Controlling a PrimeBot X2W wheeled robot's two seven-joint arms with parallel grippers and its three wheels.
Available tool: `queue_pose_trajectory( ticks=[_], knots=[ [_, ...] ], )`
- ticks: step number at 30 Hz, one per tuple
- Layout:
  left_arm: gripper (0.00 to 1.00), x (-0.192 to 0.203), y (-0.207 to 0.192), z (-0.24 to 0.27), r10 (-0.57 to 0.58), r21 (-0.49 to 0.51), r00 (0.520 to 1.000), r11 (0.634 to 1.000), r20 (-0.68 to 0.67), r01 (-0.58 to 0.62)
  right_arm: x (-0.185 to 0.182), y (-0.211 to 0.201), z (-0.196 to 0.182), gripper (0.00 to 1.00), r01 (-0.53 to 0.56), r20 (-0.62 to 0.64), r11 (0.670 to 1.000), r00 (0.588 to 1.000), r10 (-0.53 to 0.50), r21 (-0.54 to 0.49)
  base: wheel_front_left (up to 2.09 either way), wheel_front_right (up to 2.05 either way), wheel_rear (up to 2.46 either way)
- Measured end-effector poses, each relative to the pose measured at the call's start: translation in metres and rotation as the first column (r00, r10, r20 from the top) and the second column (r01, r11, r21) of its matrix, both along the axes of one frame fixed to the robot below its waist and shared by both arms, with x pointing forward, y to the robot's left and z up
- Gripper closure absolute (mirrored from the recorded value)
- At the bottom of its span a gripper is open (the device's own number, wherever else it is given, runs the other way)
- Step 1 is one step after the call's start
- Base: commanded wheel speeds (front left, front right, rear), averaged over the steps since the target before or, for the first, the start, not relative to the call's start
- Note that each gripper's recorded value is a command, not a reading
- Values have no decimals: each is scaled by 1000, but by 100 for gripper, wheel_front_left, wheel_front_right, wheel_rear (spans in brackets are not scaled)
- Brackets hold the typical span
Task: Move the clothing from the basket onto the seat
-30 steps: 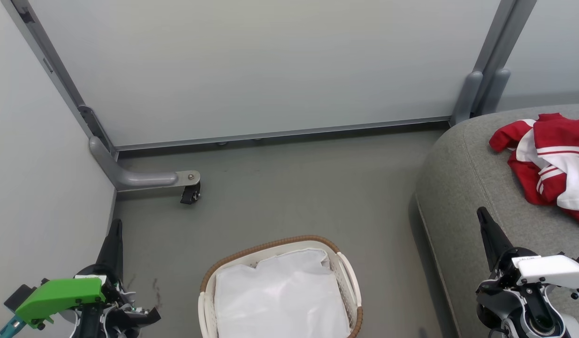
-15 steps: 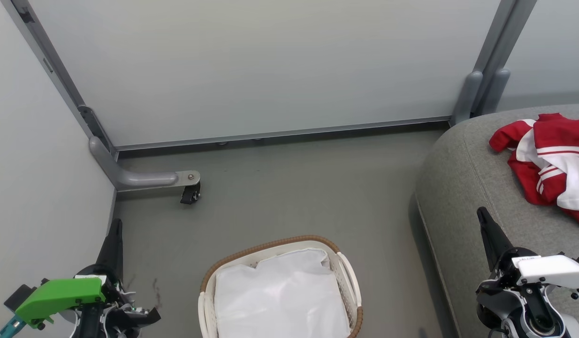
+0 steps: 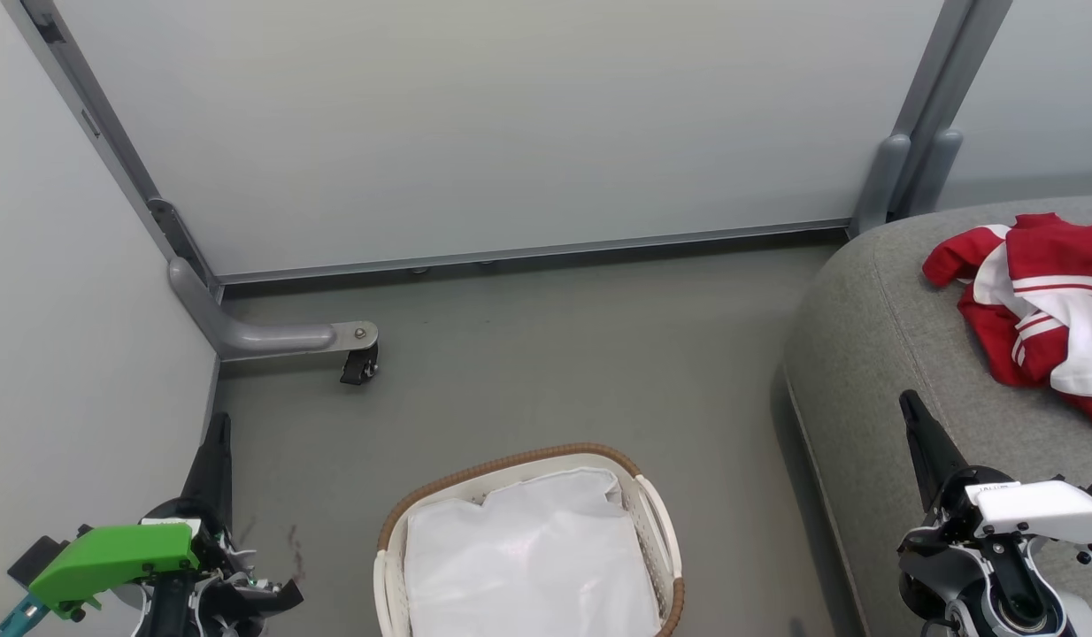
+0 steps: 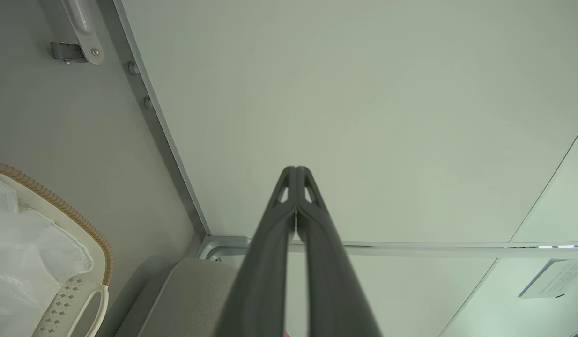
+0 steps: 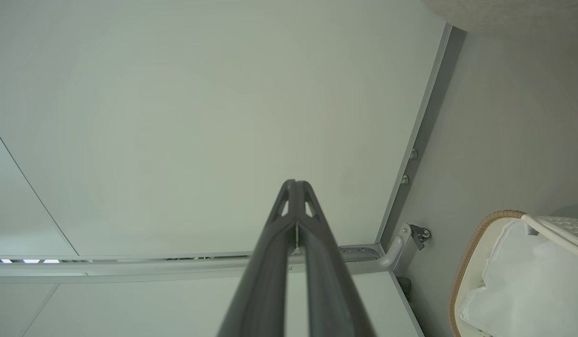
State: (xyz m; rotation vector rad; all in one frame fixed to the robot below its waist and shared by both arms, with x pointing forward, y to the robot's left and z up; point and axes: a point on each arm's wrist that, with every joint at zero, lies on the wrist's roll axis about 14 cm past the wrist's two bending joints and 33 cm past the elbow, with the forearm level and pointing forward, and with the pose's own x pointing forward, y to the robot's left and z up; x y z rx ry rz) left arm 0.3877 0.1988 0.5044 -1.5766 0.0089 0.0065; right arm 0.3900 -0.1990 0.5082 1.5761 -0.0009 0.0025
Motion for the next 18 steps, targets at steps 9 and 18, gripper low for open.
queue_pose_trajectory(
  ticks=[9, 18],
  knots=[
    [100, 0, 0, 0, 0, 0, 1000, 1000, 0, 0, 0, 0, 0, 100, 0, 0, 1000, 1000, 0, 0, 0, 0, 0],
    [100, 0, 0, 0, 0, 0, 1000, 1000, 0, 0, 0, 0, 0, 100, 0, 0, 1000, 1000, 0, 0, 0, 0, 0]
  ],
)
